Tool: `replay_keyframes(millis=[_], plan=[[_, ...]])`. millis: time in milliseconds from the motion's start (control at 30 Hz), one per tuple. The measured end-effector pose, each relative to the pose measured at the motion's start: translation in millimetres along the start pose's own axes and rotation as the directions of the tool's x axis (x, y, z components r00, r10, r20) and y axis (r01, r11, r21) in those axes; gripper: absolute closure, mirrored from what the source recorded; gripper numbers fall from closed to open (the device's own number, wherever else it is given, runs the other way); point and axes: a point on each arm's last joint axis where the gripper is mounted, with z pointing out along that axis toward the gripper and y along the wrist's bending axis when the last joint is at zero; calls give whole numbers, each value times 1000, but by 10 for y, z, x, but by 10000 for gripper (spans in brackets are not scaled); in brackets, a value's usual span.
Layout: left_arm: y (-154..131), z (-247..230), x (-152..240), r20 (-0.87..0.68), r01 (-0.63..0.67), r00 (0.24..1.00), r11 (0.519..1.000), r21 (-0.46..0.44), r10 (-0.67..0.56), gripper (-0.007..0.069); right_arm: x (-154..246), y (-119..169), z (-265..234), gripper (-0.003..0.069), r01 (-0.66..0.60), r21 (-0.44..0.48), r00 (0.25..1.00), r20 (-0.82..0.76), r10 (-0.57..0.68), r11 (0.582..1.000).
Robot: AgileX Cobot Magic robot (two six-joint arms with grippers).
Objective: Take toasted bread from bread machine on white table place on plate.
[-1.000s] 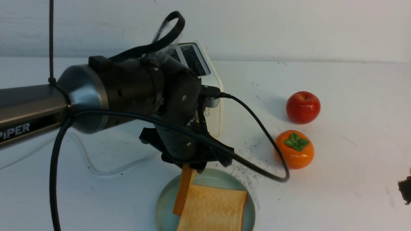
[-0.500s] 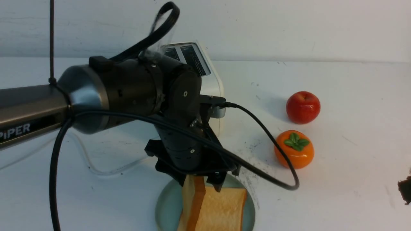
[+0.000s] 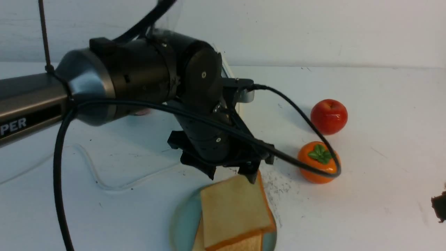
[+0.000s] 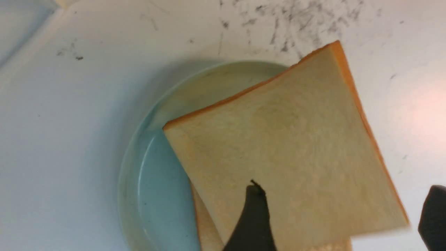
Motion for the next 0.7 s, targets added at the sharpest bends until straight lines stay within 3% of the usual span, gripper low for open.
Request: replay_keyframes(millis=[333, 433, 567, 633, 667, 700], plan=[[-98, -315, -69, -55, -6, 998, 1000, 11, 7, 98, 0, 0, 0, 496, 0, 0, 1000, 0, 0, 1000], [-117, -394, -89, -58, -15, 998, 1000, 12, 16, 209, 2, 0, 0, 492, 0, 0, 1000, -2, 0, 1000], [-130, -441, -105, -53, -61, 997, 998, 17, 62, 423, 5, 1, 0, 492, 0, -1, 1000, -5, 0, 1000], [-132, -446, -106, -53, -81, 995, 997, 18, 82, 535, 33, 14, -20, 512, 2, -7, 1000, -21, -2, 1000], [-132, -446, -106, -54, -81, 995, 997, 18, 82, 546, 41, 16, -24, 512, 2, -9, 1000, -27, -2, 1000], [-130, -446, -103, -57, -93, 994, 995, 18, 94, 627, 89, 42, -80, 550, 2, -16, 999, -35, -3, 1000]])
